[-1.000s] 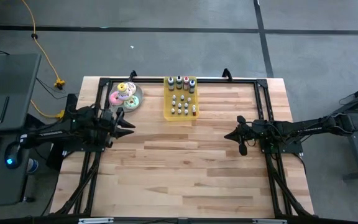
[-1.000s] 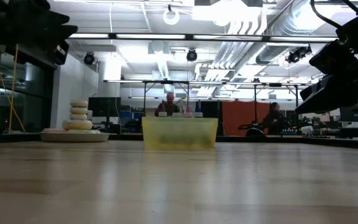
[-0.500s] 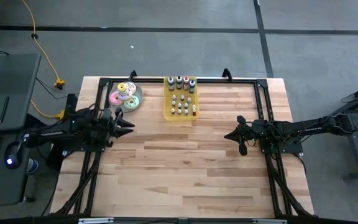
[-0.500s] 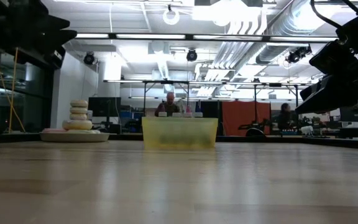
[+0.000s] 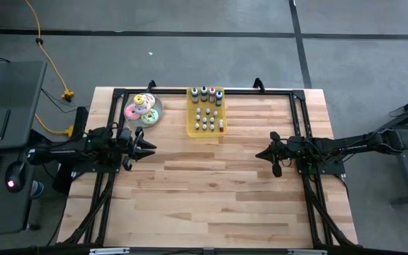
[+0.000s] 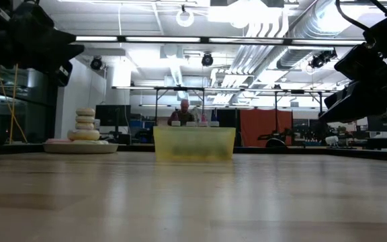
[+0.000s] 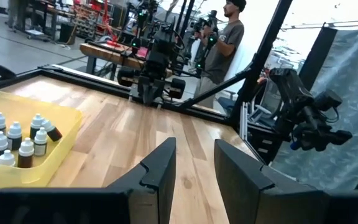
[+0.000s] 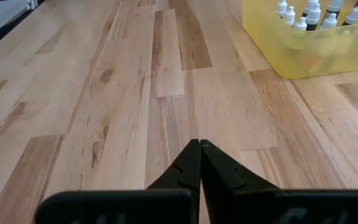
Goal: Pick & Place food coloring
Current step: Return to Home Position
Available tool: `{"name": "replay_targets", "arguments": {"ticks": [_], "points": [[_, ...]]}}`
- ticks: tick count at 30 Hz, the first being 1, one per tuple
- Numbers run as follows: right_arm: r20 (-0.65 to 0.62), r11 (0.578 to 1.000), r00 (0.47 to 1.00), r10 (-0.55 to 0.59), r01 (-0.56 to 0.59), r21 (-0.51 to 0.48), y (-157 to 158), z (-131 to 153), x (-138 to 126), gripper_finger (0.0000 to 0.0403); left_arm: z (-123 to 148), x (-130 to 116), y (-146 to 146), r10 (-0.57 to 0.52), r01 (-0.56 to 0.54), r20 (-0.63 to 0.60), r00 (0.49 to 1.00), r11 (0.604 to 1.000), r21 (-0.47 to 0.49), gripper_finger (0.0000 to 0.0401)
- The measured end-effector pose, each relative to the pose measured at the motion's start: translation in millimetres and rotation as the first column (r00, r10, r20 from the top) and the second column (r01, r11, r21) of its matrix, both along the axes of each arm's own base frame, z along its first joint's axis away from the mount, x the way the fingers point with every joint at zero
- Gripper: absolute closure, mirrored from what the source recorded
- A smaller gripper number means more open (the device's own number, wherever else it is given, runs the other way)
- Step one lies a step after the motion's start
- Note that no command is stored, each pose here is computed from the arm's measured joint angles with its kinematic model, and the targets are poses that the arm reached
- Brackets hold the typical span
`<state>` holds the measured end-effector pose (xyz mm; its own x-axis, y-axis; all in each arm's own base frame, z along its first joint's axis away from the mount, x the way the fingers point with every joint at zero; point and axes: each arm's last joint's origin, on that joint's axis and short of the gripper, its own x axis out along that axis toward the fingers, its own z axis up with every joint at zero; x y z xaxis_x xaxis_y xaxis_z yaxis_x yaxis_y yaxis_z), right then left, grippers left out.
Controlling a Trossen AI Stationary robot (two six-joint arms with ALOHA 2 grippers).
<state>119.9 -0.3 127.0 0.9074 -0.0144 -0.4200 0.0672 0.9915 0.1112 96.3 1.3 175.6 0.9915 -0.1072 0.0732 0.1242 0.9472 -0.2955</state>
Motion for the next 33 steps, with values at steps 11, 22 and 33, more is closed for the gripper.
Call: {"name": "replay_targets", "arguments": {"ticks": [11,22,33], "points": [[0.000,1.000,1.000,0.000,0.000,0.000,0.0,-0.1,0.0,0.0402,-1.8,0.5,1.1,0.037,-0.037,-0.001,0.999,0.999,0.025,0.0295],[0.000,1.000,1.000,0.000,0.000,0.000,0.0,0.0,0.0,0.0402,-5.1,0.8,2.1,0.071,-0.071,-0.032,0.997,0.997,0.015,0.0295],[0.000,1.000,1.000,0.000,0.000,0.000,0.0,-0.1,0.0,0.0402,-7.3,0.9,4.7,0.171,-0.162,-0.036,0.985,0.972,0.172,0.0295]]}}
